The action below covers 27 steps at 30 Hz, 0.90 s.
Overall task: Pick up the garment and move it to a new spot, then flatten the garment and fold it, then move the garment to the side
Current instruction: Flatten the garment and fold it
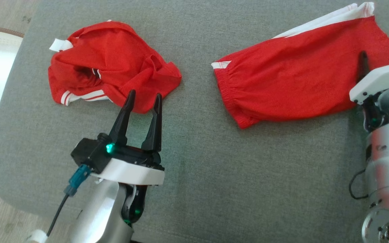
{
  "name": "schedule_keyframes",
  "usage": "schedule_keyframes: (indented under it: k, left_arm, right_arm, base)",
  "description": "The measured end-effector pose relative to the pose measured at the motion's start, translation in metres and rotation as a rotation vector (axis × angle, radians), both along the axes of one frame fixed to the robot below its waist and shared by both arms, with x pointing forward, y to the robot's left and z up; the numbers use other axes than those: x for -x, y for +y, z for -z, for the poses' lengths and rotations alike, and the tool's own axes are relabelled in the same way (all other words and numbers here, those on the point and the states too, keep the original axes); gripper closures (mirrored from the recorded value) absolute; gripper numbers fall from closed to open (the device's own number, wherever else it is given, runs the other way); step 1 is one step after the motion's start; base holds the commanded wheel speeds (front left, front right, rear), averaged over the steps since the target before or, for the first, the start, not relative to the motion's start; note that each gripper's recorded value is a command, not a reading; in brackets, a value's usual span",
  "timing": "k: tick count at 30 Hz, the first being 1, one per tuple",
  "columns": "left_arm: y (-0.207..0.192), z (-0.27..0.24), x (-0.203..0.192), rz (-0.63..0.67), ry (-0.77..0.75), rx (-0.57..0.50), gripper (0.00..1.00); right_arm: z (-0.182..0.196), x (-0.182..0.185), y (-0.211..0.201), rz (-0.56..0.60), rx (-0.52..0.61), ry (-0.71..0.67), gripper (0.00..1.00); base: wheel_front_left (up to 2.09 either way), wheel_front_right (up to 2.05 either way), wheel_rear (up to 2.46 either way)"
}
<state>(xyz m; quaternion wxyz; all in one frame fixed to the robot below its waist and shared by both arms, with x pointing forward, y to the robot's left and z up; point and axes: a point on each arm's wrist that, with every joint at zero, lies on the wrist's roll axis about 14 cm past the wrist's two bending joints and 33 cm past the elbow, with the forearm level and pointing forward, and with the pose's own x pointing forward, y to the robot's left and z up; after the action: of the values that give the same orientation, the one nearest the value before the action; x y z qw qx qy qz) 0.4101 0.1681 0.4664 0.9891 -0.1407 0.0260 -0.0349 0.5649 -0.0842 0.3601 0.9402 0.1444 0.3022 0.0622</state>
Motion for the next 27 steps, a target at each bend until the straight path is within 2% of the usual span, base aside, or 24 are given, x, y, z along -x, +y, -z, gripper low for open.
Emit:
schedule_keyframes:
  k: [9, 17, 24, 27]
  left_arm:
    - [-0.014, -0.002, -0.012, 0.036, -0.014, 0.018, 0.0]
    - [-0.034, -0.007, -0.018, 0.091, -0.034, 0.038, 0.0]
    - [-0.044, -0.016, -0.017, 0.117, -0.058, 0.042, 0.0]
    - [-0.047, -0.017, -0.01, 0.128, -0.06, 0.041, 0.0]
  right_arm:
    - [-0.01, -0.004, -0.017, 0.037, 0.023, -0.082, 1.0]
    - [-0.052, -0.011, -0.084, 0.215, 0.003, -0.25, 1.0]
    - [-0.046, 0.041, -0.145, 0.376, 0.021, -0.27, 1.0]
    - [-0.047, 0.063, -0.158, 0.433, 0.013, -0.278, 1.0]
  base:
    - [0.0, 0.0, 0.0]
    - [0.0, 0.0, 0.0]
    - [0.0, 0.0, 0.0]
    - [0.0, 0.0, 0.0]
